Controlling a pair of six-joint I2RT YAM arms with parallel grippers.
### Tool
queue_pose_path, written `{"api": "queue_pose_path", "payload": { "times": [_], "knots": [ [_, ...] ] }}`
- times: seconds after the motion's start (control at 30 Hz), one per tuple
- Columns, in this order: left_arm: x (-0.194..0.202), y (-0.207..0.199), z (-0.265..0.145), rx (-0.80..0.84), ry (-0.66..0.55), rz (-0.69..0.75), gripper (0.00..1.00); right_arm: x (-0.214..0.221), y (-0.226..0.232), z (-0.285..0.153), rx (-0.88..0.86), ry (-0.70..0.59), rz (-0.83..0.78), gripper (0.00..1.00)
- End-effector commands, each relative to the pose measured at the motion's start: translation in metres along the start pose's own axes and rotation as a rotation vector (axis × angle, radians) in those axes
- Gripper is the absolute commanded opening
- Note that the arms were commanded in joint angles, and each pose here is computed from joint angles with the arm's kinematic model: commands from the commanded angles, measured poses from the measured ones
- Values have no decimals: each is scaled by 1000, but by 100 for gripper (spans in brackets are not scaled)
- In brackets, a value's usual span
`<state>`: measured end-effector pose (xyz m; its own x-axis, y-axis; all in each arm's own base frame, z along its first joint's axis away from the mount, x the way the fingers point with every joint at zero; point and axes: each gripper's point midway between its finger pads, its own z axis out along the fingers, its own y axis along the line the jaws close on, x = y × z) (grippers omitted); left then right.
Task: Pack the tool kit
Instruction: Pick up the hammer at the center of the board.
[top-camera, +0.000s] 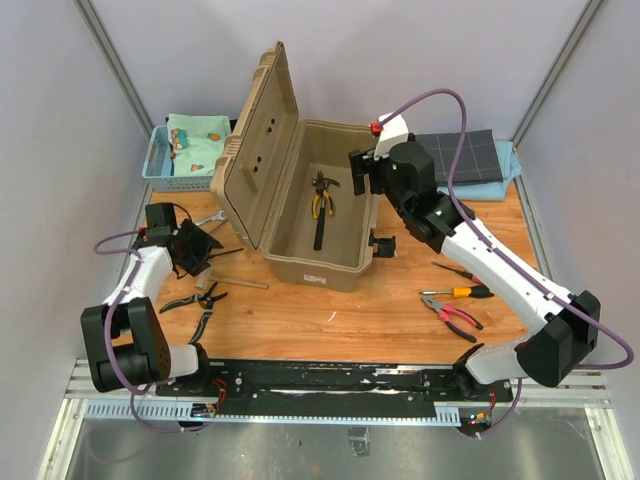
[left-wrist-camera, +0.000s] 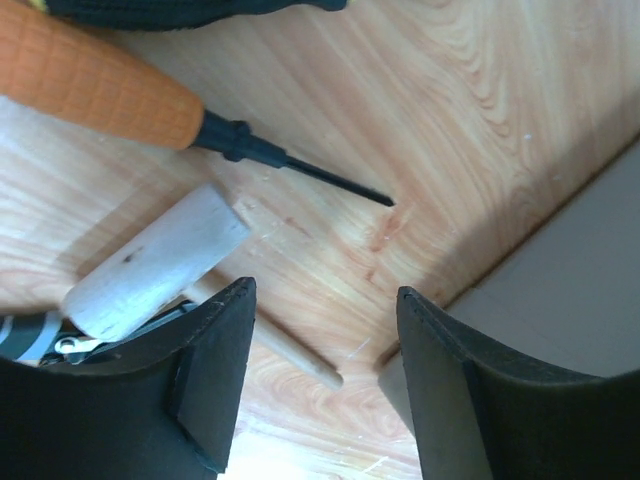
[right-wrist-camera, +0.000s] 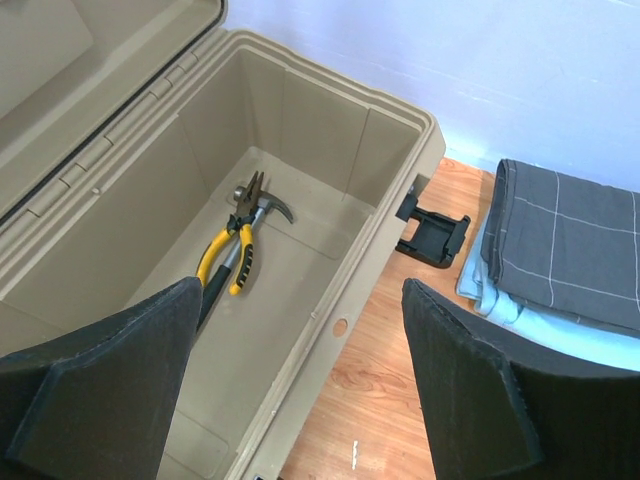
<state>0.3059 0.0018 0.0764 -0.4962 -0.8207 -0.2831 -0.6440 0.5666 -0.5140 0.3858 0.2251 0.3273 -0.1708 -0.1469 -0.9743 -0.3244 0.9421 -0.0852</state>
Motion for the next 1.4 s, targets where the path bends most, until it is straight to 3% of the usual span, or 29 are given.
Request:
{"api": "queue_pose_path", "payload": {
  "times": [0.0, 1.13, 1.27, 1.37],
  "knots": [
    [5, 19, 1, -110, 28, -14, 60, 8, -4, -1, 32, 17, -34, 82],
    [54, 36, 32, -269, 310, -12, 60, 20, -6, 13, 70, 50, -64, 83],
    [61, 40, 35, -286, 333, -11, 51, 20, -9, 13, 84, 44, -73, 83],
    [60, 42, 38, -291, 332, 3, 35, 20, -11, 12, 91, 41, -78, 83]
  ]
}}
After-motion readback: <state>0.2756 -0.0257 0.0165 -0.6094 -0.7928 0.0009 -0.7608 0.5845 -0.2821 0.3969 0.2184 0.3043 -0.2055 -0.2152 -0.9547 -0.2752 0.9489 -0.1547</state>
